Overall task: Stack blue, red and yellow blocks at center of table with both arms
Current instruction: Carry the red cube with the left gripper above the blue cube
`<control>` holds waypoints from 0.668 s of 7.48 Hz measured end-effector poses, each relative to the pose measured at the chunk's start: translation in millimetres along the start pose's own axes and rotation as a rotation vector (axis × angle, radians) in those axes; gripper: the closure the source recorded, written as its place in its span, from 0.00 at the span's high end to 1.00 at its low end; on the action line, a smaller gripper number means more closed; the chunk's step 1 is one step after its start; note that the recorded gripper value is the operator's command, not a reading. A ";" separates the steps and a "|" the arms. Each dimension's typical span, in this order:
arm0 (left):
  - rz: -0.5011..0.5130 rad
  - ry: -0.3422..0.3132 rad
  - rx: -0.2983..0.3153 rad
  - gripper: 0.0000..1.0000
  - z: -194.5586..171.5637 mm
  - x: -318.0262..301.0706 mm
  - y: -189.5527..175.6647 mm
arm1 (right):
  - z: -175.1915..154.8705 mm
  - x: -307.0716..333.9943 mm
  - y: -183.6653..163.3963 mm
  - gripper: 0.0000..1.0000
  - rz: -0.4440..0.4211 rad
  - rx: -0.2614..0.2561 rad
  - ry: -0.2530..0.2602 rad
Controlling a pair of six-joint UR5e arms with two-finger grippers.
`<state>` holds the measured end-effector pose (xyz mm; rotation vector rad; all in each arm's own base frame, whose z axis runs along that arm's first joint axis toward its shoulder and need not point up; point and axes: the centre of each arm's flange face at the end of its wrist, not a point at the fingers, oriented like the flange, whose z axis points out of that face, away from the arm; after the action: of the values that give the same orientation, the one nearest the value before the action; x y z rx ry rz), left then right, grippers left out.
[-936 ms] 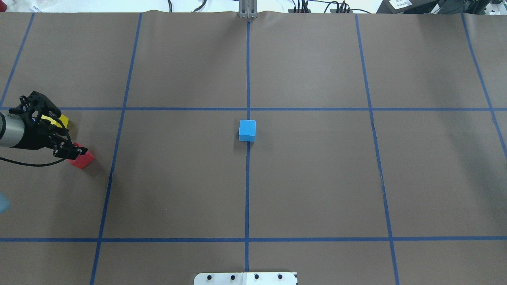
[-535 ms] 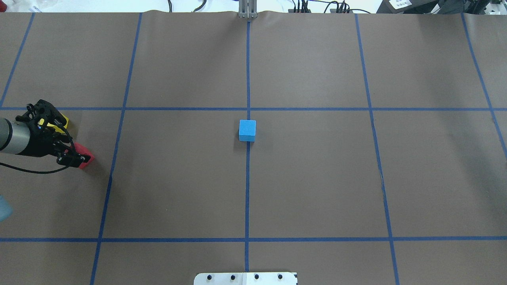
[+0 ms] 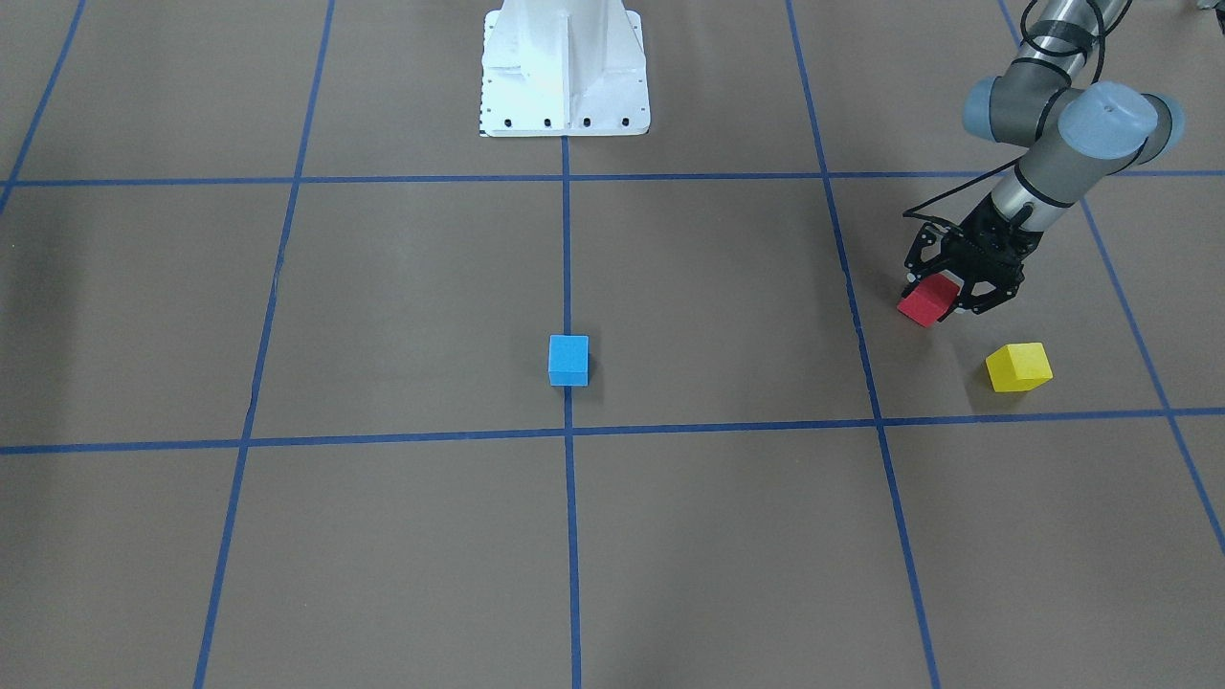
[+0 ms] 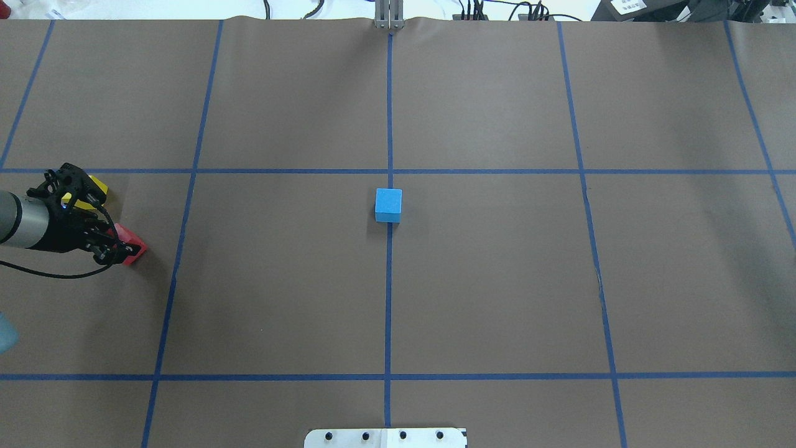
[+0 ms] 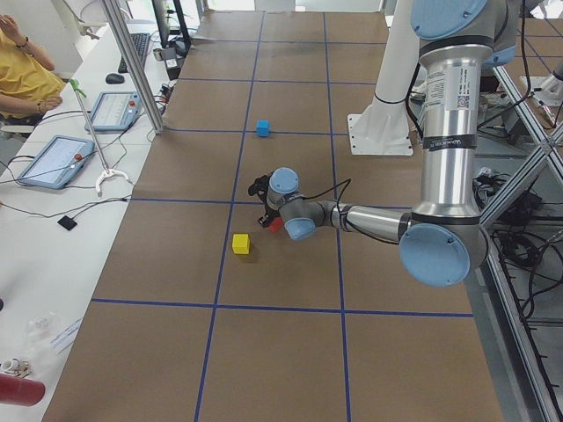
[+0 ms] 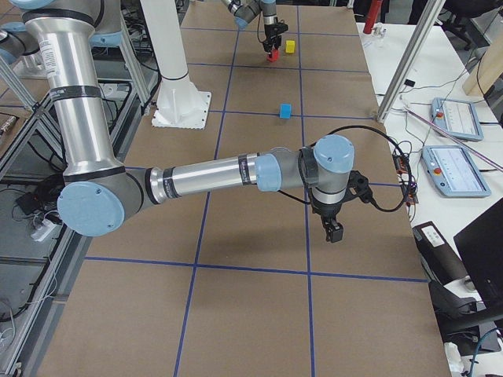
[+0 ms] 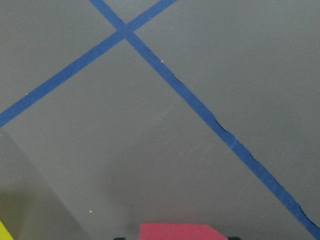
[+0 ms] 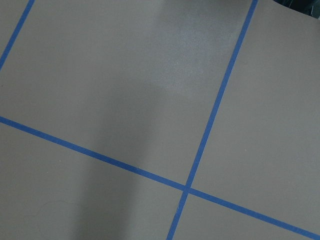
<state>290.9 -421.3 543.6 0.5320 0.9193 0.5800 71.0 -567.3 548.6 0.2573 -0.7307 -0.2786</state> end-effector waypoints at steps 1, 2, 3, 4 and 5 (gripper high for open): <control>-0.014 0.024 -0.003 0.00 -13.9 8.7 -10.3 | 1.9 1.4 2.0 1.00 0.003 -0.004 -0.002; -0.064 0.035 -0.009 0.00 -31.0 16.5 -30.5 | 4.9 3.9 4.2 1.00 0.010 -0.010 -0.001; -0.150 0.032 -0.010 0.00 -47.5 29.2 -66.5 | 9.8 8.2 7.8 1.00 0.022 -0.022 0.000; -0.241 0.023 -0.012 0.00 -58.3 47.3 -118.5 | 14.9 13.8 12.7 1.00 0.044 -0.033 0.000; -0.323 0.008 -0.023 0.00 -66.3 70.3 -175.9 | 20.1 19.7 19.3 1.00 0.068 -0.044 -0.001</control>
<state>309.3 -490.7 356.2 0.3510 0.9808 0.2997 74.3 -558.6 581.5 0.1897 -0.7322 -0.2296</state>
